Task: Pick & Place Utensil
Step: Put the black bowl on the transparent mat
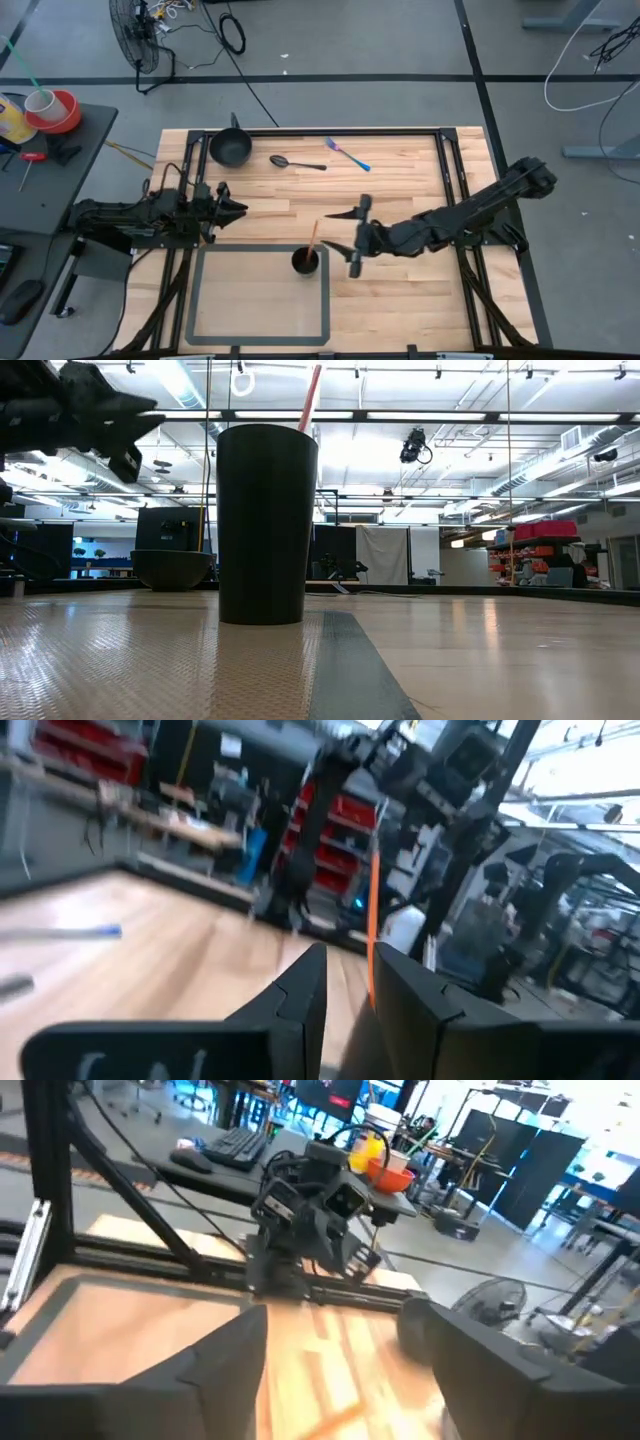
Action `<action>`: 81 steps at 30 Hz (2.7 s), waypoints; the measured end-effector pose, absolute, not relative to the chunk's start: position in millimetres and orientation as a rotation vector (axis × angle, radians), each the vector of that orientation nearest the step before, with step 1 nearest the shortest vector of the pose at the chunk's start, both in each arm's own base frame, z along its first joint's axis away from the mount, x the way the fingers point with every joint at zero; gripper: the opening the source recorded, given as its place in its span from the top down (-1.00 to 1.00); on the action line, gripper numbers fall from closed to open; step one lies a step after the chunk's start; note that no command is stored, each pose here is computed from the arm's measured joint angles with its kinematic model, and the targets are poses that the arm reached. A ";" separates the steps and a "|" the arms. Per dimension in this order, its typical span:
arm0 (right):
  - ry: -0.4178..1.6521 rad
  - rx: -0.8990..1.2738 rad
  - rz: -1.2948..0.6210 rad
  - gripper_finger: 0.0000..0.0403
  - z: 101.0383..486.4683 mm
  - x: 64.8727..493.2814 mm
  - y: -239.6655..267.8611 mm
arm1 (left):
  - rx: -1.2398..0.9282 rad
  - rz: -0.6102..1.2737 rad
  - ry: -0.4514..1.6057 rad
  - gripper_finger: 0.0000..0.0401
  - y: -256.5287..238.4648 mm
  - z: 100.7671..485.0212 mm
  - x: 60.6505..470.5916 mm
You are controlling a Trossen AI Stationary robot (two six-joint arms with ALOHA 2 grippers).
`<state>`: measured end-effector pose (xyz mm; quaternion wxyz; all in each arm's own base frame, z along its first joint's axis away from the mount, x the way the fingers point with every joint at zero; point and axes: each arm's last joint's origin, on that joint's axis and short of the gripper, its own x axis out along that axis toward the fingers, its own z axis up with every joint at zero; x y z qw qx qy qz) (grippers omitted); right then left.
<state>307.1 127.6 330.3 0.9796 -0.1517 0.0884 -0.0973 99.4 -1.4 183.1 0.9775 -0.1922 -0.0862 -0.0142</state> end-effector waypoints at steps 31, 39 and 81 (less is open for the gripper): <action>0.291 -0.290 -0.333 -0.42 330.8 295.2 105.8 | -0.428 0.948 0.159 0.13 61.1 216.8 133.0; 0.285 -0.263 -0.330 -0.42 330.8 294.5 107.7 | -0.537 0.915 0.534 -0.28 98.1 230.5 151.3; 0.293 -0.184 -0.311 -0.42 322.8 292.1 112.2 | -0.471 0.957 1.079 0.31 177.6 179.7 170.2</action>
